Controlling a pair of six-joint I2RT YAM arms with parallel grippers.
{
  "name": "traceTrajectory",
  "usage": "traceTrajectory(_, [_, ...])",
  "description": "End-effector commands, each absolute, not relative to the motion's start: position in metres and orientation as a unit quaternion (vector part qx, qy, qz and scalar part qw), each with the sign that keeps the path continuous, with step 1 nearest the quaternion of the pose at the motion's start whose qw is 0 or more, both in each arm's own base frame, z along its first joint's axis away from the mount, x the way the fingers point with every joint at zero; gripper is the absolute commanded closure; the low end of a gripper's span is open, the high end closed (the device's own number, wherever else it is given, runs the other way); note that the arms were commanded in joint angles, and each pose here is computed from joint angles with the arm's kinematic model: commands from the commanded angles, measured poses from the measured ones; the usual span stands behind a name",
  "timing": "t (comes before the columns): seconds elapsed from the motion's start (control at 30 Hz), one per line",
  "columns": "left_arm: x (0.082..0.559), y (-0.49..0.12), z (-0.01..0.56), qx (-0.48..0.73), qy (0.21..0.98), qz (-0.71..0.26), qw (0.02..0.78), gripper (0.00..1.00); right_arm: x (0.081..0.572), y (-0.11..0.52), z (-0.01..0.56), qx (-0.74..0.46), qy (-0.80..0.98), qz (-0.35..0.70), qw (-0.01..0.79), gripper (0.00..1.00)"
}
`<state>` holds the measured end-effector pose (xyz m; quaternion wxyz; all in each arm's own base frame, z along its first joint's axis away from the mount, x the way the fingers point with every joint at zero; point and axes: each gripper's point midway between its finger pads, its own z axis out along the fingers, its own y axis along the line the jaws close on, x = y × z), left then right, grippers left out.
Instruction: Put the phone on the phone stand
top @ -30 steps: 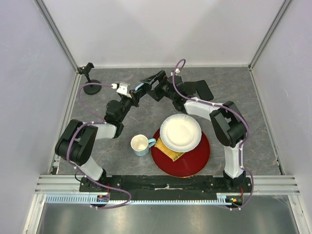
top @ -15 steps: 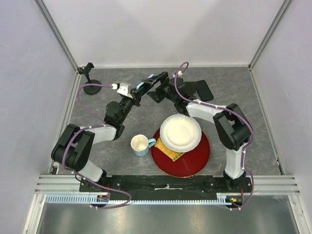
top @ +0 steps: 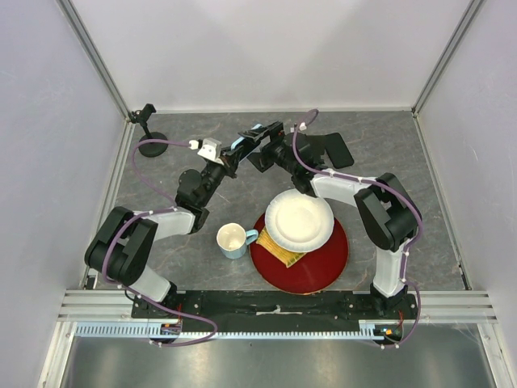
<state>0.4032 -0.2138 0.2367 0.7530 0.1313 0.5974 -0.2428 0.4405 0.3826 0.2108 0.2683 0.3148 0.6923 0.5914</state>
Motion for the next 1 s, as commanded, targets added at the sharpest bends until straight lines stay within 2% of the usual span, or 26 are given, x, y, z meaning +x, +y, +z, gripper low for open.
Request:
traceTrajectory(0.0, [0.367, -0.198, 0.369, 0.103, 0.375, -0.253, 0.886, 0.98, 0.443, 0.371, 0.248, 0.331, 0.648, 0.625, 0.284, 0.08])
traceTrajectory(0.33, [0.367, -0.210, 0.362, 0.117, 0.379, -0.256, 0.882, 0.98, 0.457, 0.352, 0.247, 0.353, 0.632, 0.635, 0.269, 0.14])
traceTrajectory(0.47, [0.368, -0.216, 0.360, 0.125, 0.380, -0.261, 0.879, 0.98, 0.460, 0.351, 0.249, 0.355, 0.617, 0.655, 0.254, 0.39])
traceTrajectory(0.53, [0.368, -0.219, 0.357, 0.130, 0.382, -0.263, 0.876, 0.98, 0.460, 0.352, 0.252, 0.353, 0.614, 0.659, 0.254, 0.44])
traceTrajectory(0.57, [0.368, -0.220, 0.355, 0.132, 0.383, -0.265, 0.875, 0.98, 0.460, 0.352, 0.254, 0.351, 0.613, 0.659, 0.257, 0.52])
traceTrajectory(0.6, [0.367, -0.221, 0.354, 0.136, 0.383, -0.266, 0.874, 0.98, 0.460, 0.351, 0.257, 0.349, 0.611, 0.662, 0.259, 0.56])
traceTrajectory(0.63, [0.366, -0.224, 0.353, 0.143, 0.383, -0.271, 0.872, 0.98, 0.461, 0.350, 0.259, 0.348, 0.609, 0.662, 0.264, 0.64])
traceTrajectory(0.67, [0.366, -0.224, 0.352, 0.144, 0.383, -0.273, 0.871, 0.98, 0.461, 0.349, 0.262, 0.345, 0.607, 0.664, 0.268, 0.82])
traceTrajectory(0.7, [0.367, -0.225, 0.352, 0.144, 0.384, -0.275, 0.870, 0.97, 0.462, 0.348, 0.264, 0.342, 0.604, 0.665, 0.273, 0.90])
traceTrajectory(0.73, [0.367, -0.225, 0.350, 0.142, 0.386, -0.278, 0.868, 0.92, 0.463, 0.346, 0.268, 0.340, 0.600, 0.669, 0.278, 0.98])
traceTrajectory(0.77, [0.367, -0.225, 0.347, 0.141, 0.390, -0.279, 0.866, 0.71, 0.464, 0.344, 0.269, 0.336, 0.598, 0.670, 0.283, 1.00])
traceTrajectory(0.87, [0.365, -0.224, 0.345, 0.141, 0.393, -0.278, 0.865, 0.34, 0.470, 0.334, 0.276, 0.327, 0.589, 0.671, 0.309, 1.00])
traceTrajectory(0.97, [0.364, -0.219, 0.343, 0.133, 0.397, -0.272, 0.866, 0.23, 0.477, 0.322, 0.282, 0.309, 0.582, 0.668, 0.346, 1.00])
